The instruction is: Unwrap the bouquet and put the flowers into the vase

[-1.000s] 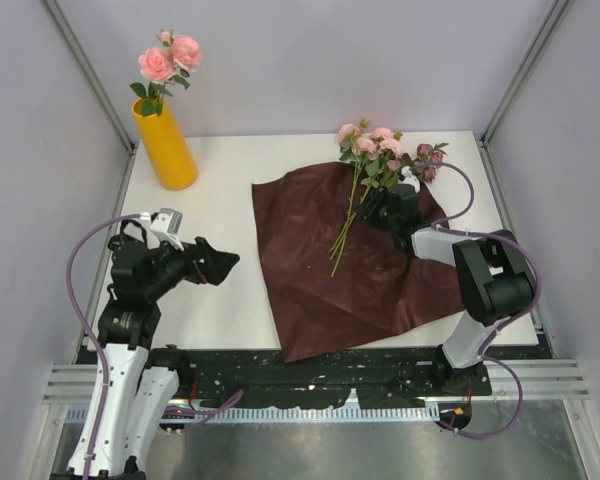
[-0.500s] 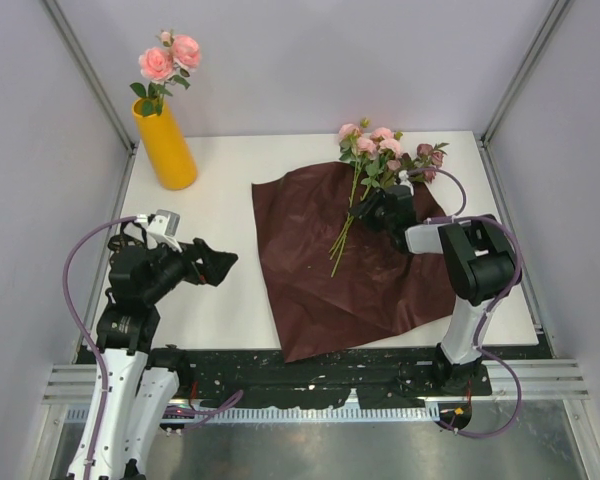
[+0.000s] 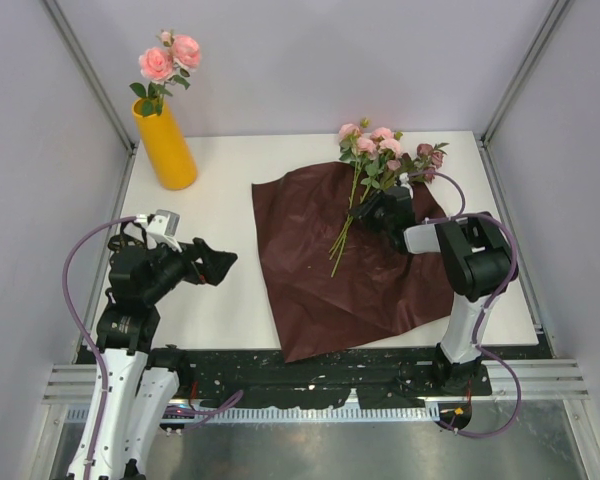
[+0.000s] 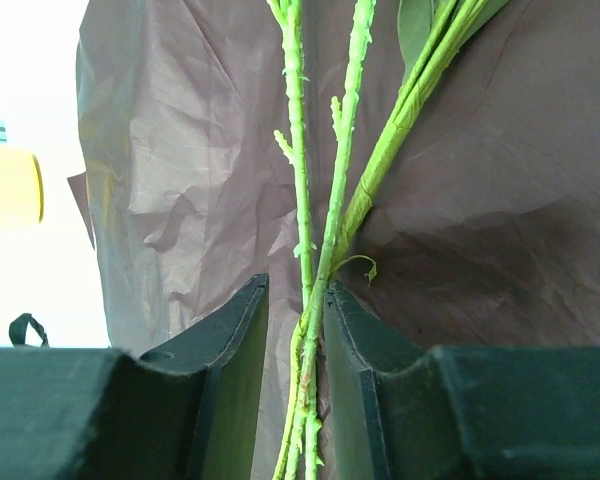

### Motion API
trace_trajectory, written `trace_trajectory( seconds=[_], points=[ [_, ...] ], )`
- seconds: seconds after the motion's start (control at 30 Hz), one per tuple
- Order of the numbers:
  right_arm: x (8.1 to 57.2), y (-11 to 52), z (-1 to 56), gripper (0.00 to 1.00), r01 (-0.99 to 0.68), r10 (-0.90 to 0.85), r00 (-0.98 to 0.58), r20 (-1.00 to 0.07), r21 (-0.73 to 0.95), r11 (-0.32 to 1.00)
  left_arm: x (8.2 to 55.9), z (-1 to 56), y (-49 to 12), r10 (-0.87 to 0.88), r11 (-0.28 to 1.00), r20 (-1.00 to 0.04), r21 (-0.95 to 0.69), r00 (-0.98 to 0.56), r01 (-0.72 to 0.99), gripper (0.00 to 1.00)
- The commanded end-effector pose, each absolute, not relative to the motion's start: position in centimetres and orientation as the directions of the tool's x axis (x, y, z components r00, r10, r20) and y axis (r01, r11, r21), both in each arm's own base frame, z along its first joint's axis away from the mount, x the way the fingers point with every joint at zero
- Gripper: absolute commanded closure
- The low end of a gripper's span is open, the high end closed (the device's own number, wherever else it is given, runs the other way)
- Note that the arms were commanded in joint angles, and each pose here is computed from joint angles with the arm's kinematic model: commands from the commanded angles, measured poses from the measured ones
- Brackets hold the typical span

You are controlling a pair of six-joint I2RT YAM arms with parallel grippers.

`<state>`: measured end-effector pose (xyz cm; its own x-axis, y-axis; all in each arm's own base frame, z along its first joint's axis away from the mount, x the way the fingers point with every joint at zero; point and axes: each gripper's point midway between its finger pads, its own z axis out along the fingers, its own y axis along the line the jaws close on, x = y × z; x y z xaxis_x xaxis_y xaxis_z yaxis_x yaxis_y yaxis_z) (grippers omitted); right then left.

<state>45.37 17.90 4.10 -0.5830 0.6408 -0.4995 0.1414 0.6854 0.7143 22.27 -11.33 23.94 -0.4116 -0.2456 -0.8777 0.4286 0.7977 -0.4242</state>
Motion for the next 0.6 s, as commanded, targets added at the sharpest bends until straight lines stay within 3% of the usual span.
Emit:
trace_trajectory(
  seconds=[0.0, 0.3, 0.37, 0.57],
  points=[
    [47.1, 17.9, 5.7, 0.66, 0.113, 0.666, -0.535, -0.52, 0.737, 0.666, 22.3, 24.6, -11.3, -0.245, 0.799, -0.887, -0.413, -0.391, 0.437, 0.02],
    [47.1, 17.7, 4.7, 0.67, 0.142, 0.671, -0.539, -0.509, 0.73, 0.668, 22.3, 24.7, -11.2, -0.244, 0.804, -0.889, -0.409, -0.387, 0.432, 0.02],
    [47.0, 17.7, 4.4, 0.74, 0.146, 0.67, -0.542, -0.507, 0.728, 0.67, 22.3, 24.6, -11.2, -0.243, 0.805, -0.89, -0.407, -0.386, 0.431, 0.02],
    [47.1, 17.6, 4.2, 0.75, 0.145, 0.675, -0.539, -0.503, 0.735, 0.663, 22.3, 24.7, -11.2, -0.244, 0.804, -0.889, -0.409, -0.387, 0.432, 0.02]
  ],
)
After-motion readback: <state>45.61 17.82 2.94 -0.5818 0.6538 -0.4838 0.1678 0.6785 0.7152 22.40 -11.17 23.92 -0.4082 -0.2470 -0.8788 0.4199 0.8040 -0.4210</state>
